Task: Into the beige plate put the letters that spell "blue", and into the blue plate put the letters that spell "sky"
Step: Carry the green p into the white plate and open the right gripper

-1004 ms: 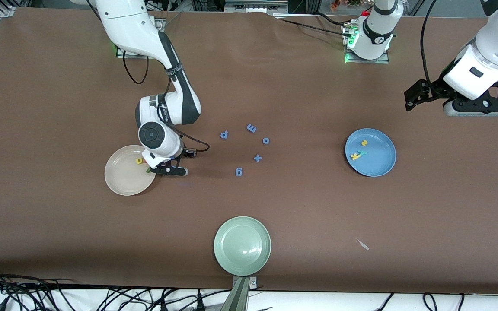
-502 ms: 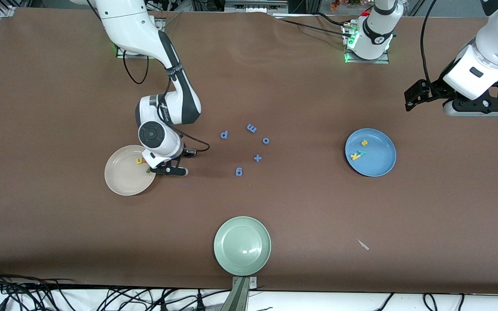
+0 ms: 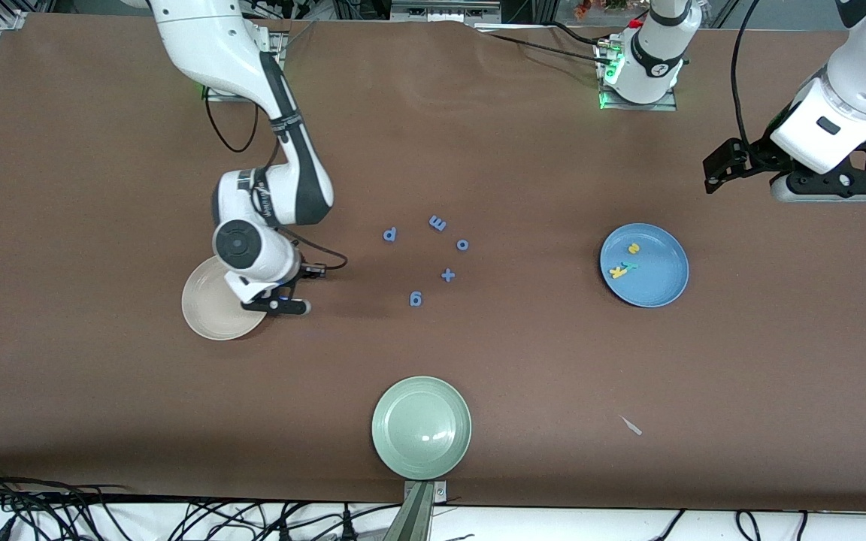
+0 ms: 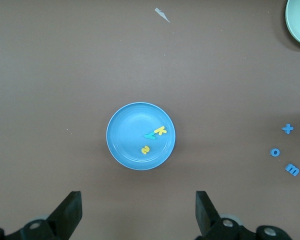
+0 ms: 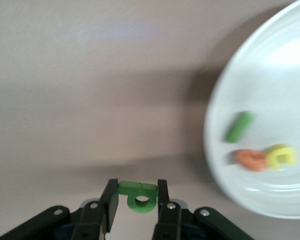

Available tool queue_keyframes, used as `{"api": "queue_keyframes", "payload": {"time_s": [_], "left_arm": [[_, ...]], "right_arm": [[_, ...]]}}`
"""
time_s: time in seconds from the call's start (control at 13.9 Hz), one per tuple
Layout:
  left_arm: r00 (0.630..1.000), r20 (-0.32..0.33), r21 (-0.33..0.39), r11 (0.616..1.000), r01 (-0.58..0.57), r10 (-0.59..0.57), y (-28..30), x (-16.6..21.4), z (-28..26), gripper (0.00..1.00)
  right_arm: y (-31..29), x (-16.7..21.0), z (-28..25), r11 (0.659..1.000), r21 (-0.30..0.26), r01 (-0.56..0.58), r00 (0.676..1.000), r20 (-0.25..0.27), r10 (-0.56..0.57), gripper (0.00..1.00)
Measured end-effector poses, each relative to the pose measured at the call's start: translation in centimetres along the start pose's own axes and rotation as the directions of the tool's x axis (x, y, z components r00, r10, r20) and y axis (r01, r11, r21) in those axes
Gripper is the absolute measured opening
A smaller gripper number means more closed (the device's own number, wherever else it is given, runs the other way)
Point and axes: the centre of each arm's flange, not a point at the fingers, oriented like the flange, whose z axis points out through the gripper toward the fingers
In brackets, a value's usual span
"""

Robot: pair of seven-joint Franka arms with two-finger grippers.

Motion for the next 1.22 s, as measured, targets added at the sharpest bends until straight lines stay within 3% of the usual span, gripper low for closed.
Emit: {"api": "queue_keyframes", "payload": {"time_s": [0.29, 0.5, 0.72, 1.22], "left_arm": [[1.0, 0.0, 0.0, 1.0, -0.004, 0.004, 0.2, 0.0, 0.0, 1.0], [1.0, 0.0, 0.0, 1.0, -0.007, 0.007, 0.4, -0.1, 0.0, 1.0], [1.0, 0.0, 0.0, 1.0, -0.008, 0.008, 0.4, -0.1, 0.0, 1.0], [1.0, 0.0, 0.0, 1.0, -0.008, 0.008, 0.4, -0.1, 0.0, 1.0]], "right_arm": [[7.0, 1.5, -2.6, 0.993, -0.021, 0.115, 0.993, 0.027, -0.115, 0.36], [7.5, 1.4, -2.4, 0.992, -0.02, 0.124, 0.991, 0.044, -0.123, 0.4], [7.6, 1.3, -2.1, 0.992, -0.02, 0.122, 0.991, 0.055, -0.121, 0.63], [7.5, 1.6, -2.8, 0.992, -0.019, 0.124, 0.991, 0.044, -0.124, 0.64]]}}
